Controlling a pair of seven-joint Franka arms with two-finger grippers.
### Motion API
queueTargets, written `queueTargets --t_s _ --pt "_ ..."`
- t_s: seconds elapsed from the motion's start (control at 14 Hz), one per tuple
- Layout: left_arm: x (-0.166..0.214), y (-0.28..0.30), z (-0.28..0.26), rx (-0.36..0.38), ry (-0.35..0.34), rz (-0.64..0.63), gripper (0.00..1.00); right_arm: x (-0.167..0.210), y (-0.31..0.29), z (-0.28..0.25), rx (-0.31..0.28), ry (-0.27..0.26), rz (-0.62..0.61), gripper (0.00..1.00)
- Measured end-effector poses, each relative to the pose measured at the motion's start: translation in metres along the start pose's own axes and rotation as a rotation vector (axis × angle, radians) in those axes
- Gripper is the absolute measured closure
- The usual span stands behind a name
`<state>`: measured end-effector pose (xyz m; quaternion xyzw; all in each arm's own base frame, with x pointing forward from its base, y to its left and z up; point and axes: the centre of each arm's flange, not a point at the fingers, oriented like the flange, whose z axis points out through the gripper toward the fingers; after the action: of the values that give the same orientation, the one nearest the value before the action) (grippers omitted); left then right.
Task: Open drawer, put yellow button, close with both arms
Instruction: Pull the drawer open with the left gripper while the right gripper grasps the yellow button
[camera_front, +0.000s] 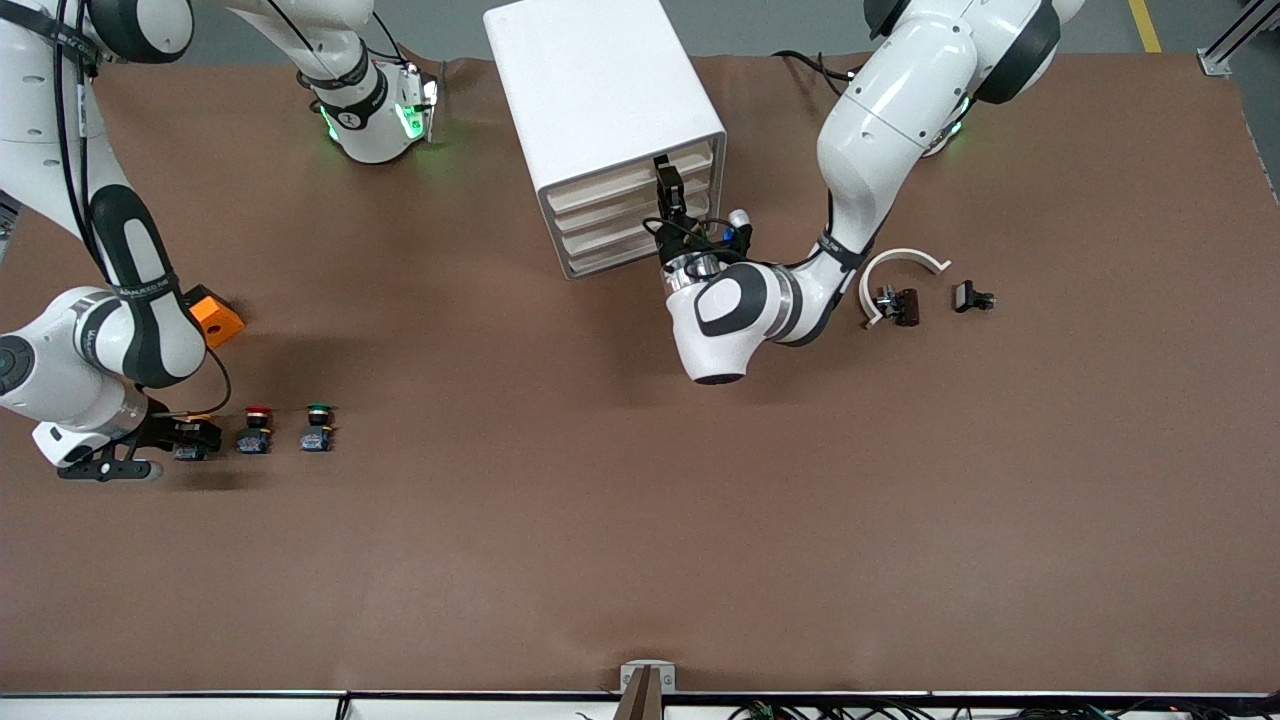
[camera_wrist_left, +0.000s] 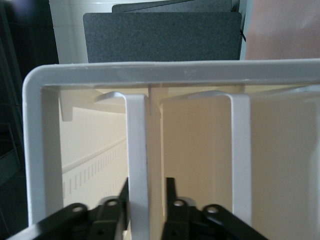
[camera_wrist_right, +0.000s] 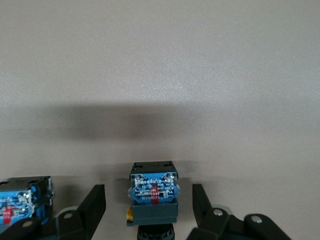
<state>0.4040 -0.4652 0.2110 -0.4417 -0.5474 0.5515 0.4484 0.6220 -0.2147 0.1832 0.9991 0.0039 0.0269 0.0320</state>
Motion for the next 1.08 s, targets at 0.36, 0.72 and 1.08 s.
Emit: queueTargets --t_s 0.36,0.72,1.08 --pt "-0.001 -0.002 0.004 0.009 0.008 0.002 0.93 0.0 0.001 0.0 0.0 0.0 0.001 0.47" --pt "0.004 -0.001 -0.005 0.011 -0.008 0.0 0.93 0.001 -0.001 -0.002 0.04 -0.013 0.038 0.59" --pt "0.031 -0.002 -0.05 0.006 -0.095 -0.003 0.93 0.033 -0.038 -0.079 0.102 -0.112 0.103 0.59"
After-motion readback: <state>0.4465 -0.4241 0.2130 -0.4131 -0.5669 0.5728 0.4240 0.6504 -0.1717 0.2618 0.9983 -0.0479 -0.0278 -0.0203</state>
